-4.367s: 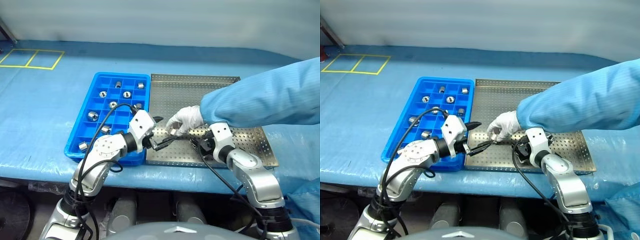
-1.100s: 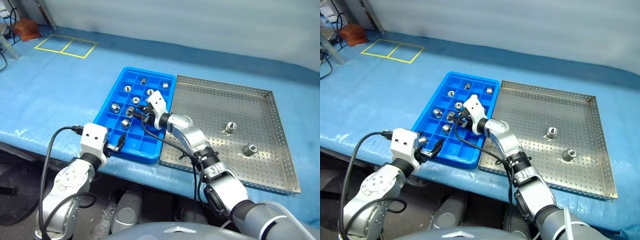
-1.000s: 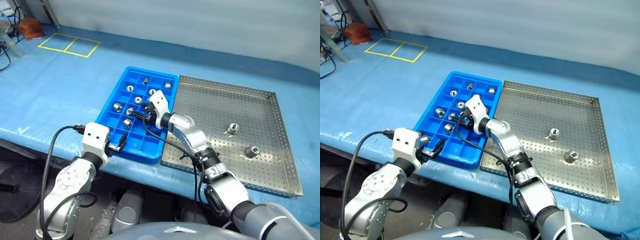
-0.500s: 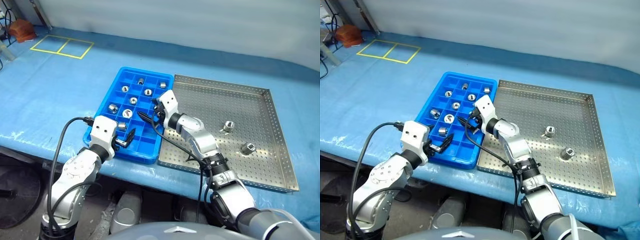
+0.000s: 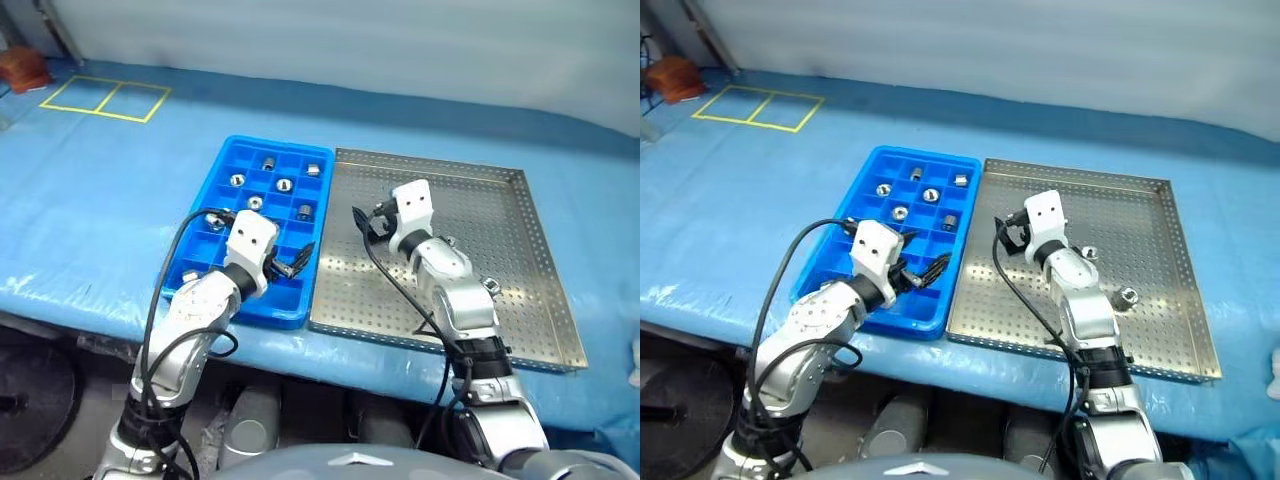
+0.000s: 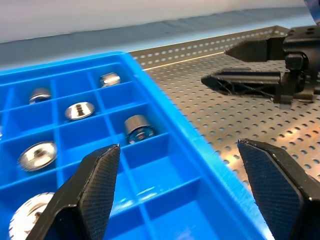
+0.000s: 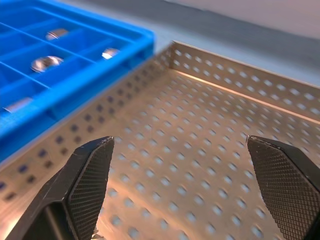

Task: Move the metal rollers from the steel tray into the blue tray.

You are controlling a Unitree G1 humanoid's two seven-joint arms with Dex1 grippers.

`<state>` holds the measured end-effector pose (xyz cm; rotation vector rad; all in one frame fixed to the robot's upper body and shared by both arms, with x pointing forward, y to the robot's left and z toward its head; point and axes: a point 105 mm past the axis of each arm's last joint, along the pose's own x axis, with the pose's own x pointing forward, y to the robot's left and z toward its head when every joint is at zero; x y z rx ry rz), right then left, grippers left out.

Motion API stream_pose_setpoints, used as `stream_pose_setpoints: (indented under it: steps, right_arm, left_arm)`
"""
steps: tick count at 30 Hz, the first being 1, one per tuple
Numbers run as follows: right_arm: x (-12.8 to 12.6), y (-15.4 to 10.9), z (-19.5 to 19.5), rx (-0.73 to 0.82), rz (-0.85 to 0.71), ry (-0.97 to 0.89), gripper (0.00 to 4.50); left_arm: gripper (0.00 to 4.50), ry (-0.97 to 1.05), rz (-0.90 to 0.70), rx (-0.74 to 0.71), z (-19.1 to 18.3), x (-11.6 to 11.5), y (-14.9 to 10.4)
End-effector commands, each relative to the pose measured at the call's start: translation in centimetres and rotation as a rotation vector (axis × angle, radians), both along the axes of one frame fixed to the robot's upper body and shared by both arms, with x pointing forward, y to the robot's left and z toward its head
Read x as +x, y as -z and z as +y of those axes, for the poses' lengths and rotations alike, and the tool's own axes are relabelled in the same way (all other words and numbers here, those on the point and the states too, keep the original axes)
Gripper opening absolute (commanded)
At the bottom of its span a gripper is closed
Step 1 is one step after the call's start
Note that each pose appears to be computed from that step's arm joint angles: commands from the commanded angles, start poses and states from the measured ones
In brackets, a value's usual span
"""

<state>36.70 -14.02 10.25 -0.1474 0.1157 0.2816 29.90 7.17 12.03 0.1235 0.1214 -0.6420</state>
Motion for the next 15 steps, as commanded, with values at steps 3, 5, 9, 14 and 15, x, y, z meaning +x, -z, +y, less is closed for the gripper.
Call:
stream_pose_setpoints:
  steps: [3,5,9,14,15]
  right_arm:
    - [-0.3,-1.0,-2.9,-0.048,-0.047,0.156,4.47]
    - [-0.3,-0.6,-3.6,-0.040,-0.033,0.201,4.47]
    - [-0.1,0.1,-4.7,-0.039,-0.015,0.275,4.47]
    - [0.1,1.5,-6.3,0.004,0.030,0.386,4.47]
    - [0.1,1.7,-6.4,0.014,0.040,0.395,4.47]
  left_arm:
    - [4.13,0.095,-0.079,-0.011,-2.2,0.7,-1.5]
    - [4.13,0.113,-0.086,-0.018,-2.6,0.8,-1.7]
    - [4.13,0.131,-0.074,-0.013,-2.8,0.5,-1.3]
    - [4.13,0.129,-0.059,-0.010,-2.6,0.2,-0.9]
    - [4.13,0.126,-0.057,-0.008,-2.6,0.2,-0.9]
